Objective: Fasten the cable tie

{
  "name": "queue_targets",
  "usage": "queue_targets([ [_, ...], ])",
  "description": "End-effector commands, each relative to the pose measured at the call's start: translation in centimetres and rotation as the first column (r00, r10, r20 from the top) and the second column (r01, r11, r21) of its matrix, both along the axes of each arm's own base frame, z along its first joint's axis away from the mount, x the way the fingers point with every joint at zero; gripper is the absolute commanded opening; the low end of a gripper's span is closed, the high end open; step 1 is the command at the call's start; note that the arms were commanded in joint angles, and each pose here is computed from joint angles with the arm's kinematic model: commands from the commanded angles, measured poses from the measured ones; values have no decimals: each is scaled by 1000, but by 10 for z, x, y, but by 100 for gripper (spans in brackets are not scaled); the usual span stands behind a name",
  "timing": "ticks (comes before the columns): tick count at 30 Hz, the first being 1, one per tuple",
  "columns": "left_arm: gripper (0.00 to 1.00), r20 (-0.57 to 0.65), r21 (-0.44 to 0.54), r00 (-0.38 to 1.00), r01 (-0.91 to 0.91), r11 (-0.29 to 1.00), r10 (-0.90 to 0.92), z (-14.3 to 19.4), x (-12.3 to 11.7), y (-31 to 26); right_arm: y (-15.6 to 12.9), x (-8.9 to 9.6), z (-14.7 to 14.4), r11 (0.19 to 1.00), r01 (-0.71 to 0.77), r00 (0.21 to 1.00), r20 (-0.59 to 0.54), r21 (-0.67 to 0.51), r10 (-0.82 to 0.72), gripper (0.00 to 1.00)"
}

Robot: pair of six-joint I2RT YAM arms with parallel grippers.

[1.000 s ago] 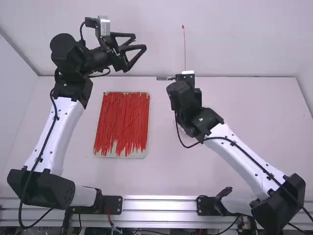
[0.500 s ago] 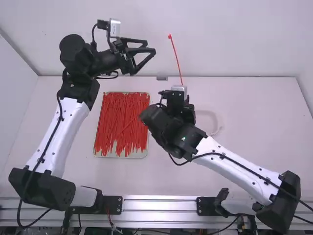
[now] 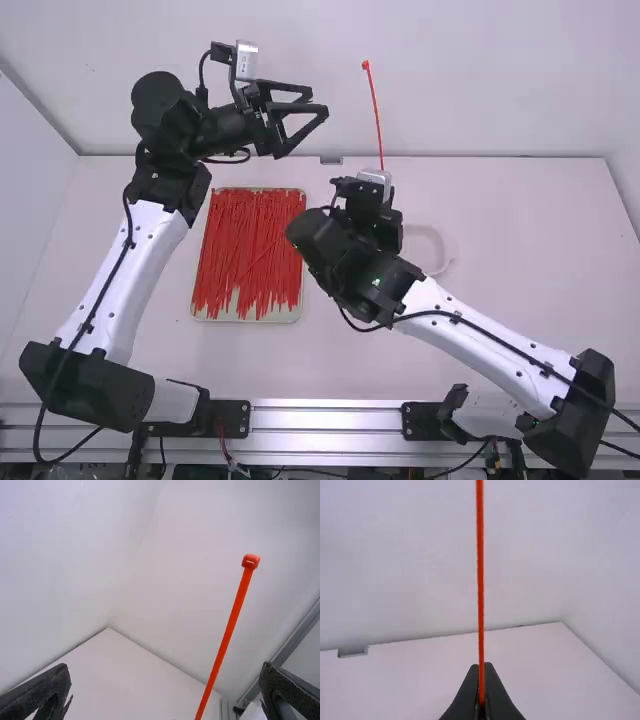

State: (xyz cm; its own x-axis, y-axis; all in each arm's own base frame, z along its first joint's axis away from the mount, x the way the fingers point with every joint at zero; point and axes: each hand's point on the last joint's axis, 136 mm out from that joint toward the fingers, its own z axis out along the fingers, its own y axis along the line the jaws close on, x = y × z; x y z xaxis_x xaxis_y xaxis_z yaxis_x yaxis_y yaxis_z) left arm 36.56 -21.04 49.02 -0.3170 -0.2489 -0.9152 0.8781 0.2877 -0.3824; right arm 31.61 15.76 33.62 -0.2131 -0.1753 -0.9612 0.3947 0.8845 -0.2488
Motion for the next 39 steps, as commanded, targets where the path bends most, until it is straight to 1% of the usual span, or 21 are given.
queue_targets([
  [1,99,72,-3,997,6,1000,-6,18,-11,2,-5,2,19,1000,30,999,28,-3,-29,0],
  [7,99,110,-14,994,6,1000,-4,25,-13,2,-9,9,27,999,42,999,29,-32,-41,0],
  [11,99,158,-13,987,27,1000,-25,30,-20,-6,-8,10,31,999,42,998,37,-32,-41,0],
  [15,99,167,-17,986,10,1000,-7,32,-18,-3,-11,17,37,997,54,998,41,-47,-52,0],
  [17,99,165,-22,986,-3,1000,6,32,-16,-3,-16,25,41,995,82,995,52,-53,-79,0],
  [24,99,167,-23,986,-4,1000,8,33,-15,-2,-9,35,43,994,89,994,65,-66,-85,0],
  [27,99,162,-32,986,-28,999,33,34,-12,-1,-10,51,38,987,122,992,58,-108,-116,0],
  [30,99,165,-33,986,-28,999,33,34,-12,-1,-13,59,33,979,160,986,56,-126,-154,0],
  [34,99,166,-33,986,-30,999,35,34,-11,0,-14,56,26,962,231,973,57,-145,-225,0],
  [36,99,161,-41,986,-48,998,54,35,-8,0,-14,51,23,949,274,962,55,-157,-269,0],
  [39,99,168,-44,983,-65,997,72,36,-6,1,-7,48,22,946,260,965,38,-192,-258,0],
])
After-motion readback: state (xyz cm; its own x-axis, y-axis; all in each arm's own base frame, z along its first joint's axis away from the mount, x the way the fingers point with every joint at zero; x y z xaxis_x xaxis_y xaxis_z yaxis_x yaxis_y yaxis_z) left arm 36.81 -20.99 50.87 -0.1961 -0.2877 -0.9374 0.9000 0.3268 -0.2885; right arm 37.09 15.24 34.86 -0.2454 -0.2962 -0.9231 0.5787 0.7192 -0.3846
